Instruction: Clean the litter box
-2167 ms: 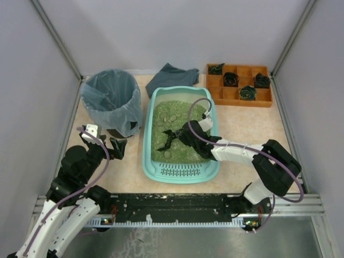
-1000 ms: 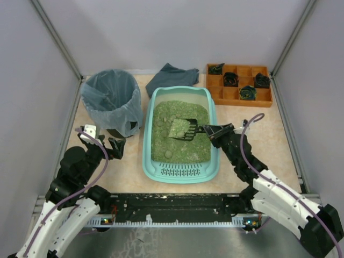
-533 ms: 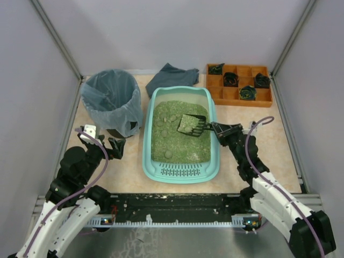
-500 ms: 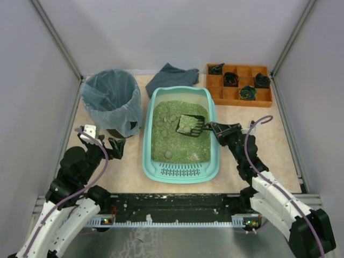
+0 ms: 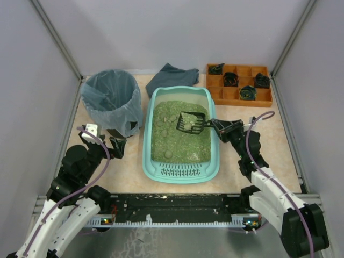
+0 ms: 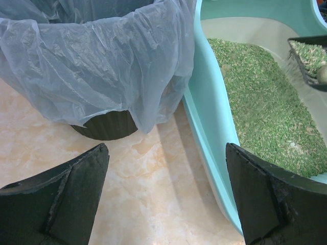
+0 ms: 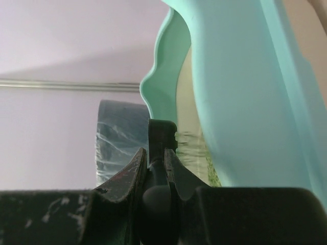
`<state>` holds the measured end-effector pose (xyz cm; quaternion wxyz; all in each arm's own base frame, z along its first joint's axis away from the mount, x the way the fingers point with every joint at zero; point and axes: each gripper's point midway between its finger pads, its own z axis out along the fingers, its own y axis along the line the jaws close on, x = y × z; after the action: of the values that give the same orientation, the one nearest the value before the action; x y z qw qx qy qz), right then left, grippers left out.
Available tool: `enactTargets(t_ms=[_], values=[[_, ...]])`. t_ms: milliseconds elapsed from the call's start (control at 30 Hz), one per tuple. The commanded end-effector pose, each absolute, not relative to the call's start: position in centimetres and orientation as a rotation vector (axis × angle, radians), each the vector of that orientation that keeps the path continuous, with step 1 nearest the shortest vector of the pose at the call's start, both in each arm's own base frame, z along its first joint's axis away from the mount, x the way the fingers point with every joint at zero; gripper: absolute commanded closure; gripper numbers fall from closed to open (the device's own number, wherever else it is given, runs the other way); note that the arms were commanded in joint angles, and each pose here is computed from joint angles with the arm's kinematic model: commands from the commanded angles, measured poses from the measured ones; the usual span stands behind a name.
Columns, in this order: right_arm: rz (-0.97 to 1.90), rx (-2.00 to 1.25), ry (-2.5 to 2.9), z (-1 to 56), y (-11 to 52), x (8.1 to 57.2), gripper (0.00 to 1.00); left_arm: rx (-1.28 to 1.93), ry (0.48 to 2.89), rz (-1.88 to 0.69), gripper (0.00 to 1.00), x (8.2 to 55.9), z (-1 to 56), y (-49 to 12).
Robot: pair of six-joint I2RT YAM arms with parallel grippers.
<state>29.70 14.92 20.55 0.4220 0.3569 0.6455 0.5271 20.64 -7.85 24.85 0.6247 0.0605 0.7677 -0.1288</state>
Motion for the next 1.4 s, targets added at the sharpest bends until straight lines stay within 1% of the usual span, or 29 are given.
enactTargets(t_ms=[0, 100, 200, 233, 367, 500, 633, 667, 767, 800, 867, 933, 1000, 1033, 1067, 1167, 1233, 1300, 1367], values=[[1.428, 0.787, 1.471, 26.0, 14.8, 29.7, 1.0, 0.131, 1.743, -0.301, 0.0, 20.8, 25.3, -7.8], [1.473, 0.684, 1.487, 27.4, 16.0, 29.7, 1.0, 0.135, 1.745, -0.303, 0.0, 20.8, 25.2, -7.9], [1.412, 0.81, 1.458, 26.0, 13.5, 30.3, 1.0, 0.142, 1.752, -0.305, 0.0, 20.8, 25.1, -8.1], [1.432, 0.796, 1.428, 26.6, 13.5, 30.3, 1.0, 0.141, 1.75, -0.304, 0.0, 20.8, 25.2, -8.0], [1.537, 0.618, 1.44, 28.8, 16.1, 29.8, 1.0, 0.135, 1.746, -0.303, 0.0, 20.8, 25.2, -7.9], [1.422, 0.749, 1.435, 26.8, 13.5, 31.1, 1.0, 0.142, 1.751, -0.303, 0.0, 20.8, 25.1, -8.0], [1.542, 0.562, 1.444, 29.2, 17.0, 30.4, 1.0, 0.141, 1.746, -0.308, 0.0, 20.8, 25.2, -8.0], [1.531, 0.572, 1.447, 29.1, 16.8, 30.6, 1.0, 0.147, 1.75, -0.308, 0.0, 20.8, 25.1, -8.1], [1.48, 0.755, 1.429, 26.8, 14.1, 31.4, 1.0, 0.157, 1.758, -0.31, 0.0, 20.9, 25.0, -8.3], [1.516, 0.75, 1.417, 27.2, 14.4, 31.1, 1.0, 0.156, 1.757, -0.309, 0.0, 20.9, 25.0, -8.3], [1.582, 0.607, 1.427, 29.6, 17.3, 30.1, 1.0, 0.151, 1.756, -0.308, 0.0, 20.9, 25.0, -8.2], [1.494, 0.561, 1.511, 29.2, 18.2, 30.4, 1.0, 0.149, 1.757, -0.307, 0.0, 20.9, 25.0, -8.2], [1.431, 0.684, 1.53, 27.3, 16.2, 31.3, 1.0, 0.158, 1.763, -0.308, 0.0, 21.0, 24.9, -8.3], [1.453, 0.727, 1.496, 27.0, 15.4, 31.2, 1.0, 0.16, 1.764, -0.309, 0.0, 21.0, 24.8, -8.4], [1.489, 0.741, 1.465, 27.1, 15.2, 31.0, 1.0, 0.158, 1.762, -0.309, 0.0, 21.0, 24.9, -8.4], [1.531, 0.656, 1.529, 27.9, 17.7, 30.4, 1.0, 0.153, 1.757, -0.308, 0.0, 20.9, 25.0, -8.3], [1.491, 0.682, 1.537, 27.3, 16.8, 30.8, 1.0, 0.154, 1.758, -0.308, 0.0, 20.9, 25.0, -8.3], [1.444, 0.798, 1.534, 25.3, 14.9, 31.3, 1.0, 0.155, 1.76, -0.308, 0.0, 20.9, 24.9, -8.3], [1.475, 0.755, 1.523, 26.2, 15.7, 31.1, 1.0, 0.154, 1.757, -0.308, 0.0, 20.9, 25.0, -8.3]])
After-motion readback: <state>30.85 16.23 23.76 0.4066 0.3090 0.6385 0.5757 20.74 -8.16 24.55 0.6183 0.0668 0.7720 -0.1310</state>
